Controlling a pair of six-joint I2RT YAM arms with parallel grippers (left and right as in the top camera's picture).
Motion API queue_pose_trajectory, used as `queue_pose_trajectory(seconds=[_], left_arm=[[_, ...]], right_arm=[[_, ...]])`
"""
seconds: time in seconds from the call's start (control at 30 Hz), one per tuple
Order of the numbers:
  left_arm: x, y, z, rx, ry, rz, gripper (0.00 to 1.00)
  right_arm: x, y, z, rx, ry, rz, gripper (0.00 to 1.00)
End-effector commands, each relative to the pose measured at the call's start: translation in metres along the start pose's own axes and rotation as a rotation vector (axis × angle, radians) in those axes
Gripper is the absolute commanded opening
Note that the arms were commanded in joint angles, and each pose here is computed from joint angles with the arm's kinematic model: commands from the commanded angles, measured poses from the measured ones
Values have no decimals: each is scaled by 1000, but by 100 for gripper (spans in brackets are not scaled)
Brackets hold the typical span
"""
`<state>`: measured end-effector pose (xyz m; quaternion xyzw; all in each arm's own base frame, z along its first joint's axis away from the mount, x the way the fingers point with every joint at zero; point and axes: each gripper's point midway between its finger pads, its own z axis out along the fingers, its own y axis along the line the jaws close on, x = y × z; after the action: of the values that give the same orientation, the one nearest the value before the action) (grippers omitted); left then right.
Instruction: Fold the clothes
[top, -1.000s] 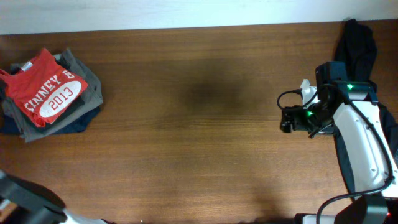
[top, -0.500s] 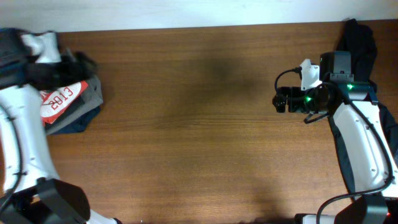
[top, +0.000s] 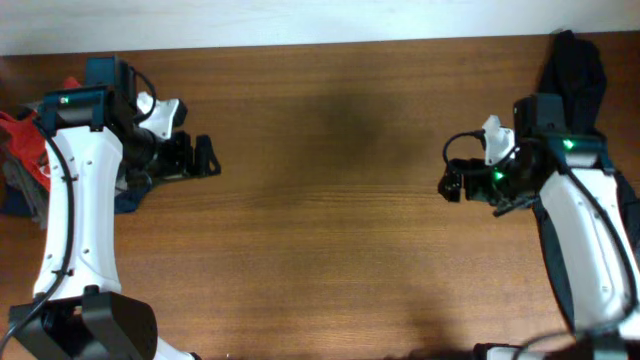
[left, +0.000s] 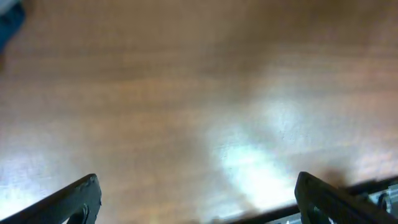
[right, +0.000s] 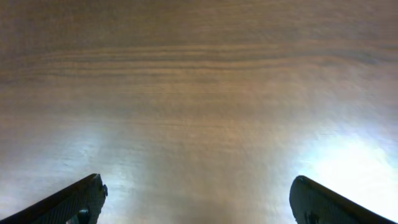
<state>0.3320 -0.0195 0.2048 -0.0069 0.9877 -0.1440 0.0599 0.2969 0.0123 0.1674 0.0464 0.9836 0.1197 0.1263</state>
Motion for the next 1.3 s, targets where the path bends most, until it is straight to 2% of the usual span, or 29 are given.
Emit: queue_pose_trajectory(seconds=[0.0,0.17,0.27,0.43,0.57,0.7,0.93,1.27], left_arm=[[10,-2,-20,-30,-52,35,99],[26,-22,-50,-38,-210,115,99],[43,-29,-67,-96,-349,183,99],[81,-42,-98,-142,-682,322,99],[105,-35,-119,-207,-934,339,99],[129,-38,-131,-195,-1087,366,99],[155,-38,-135,-187,-1128,376,99],[173,-28,-103,-191,-972,353,99]], right_arm=[[4,-2,-38,60,-114,-3,99],[23,2,-76,85,-236,-26,99],[39,6,-93,83,-324,-40,99],[63,4,-130,125,-623,-65,99],[77,-2,-151,175,-833,-75,99],[91,-3,-156,179,-917,-82,99],[107,-6,-143,178,-848,-76,99],[114,-8,-136,181,-811,-70,99]])
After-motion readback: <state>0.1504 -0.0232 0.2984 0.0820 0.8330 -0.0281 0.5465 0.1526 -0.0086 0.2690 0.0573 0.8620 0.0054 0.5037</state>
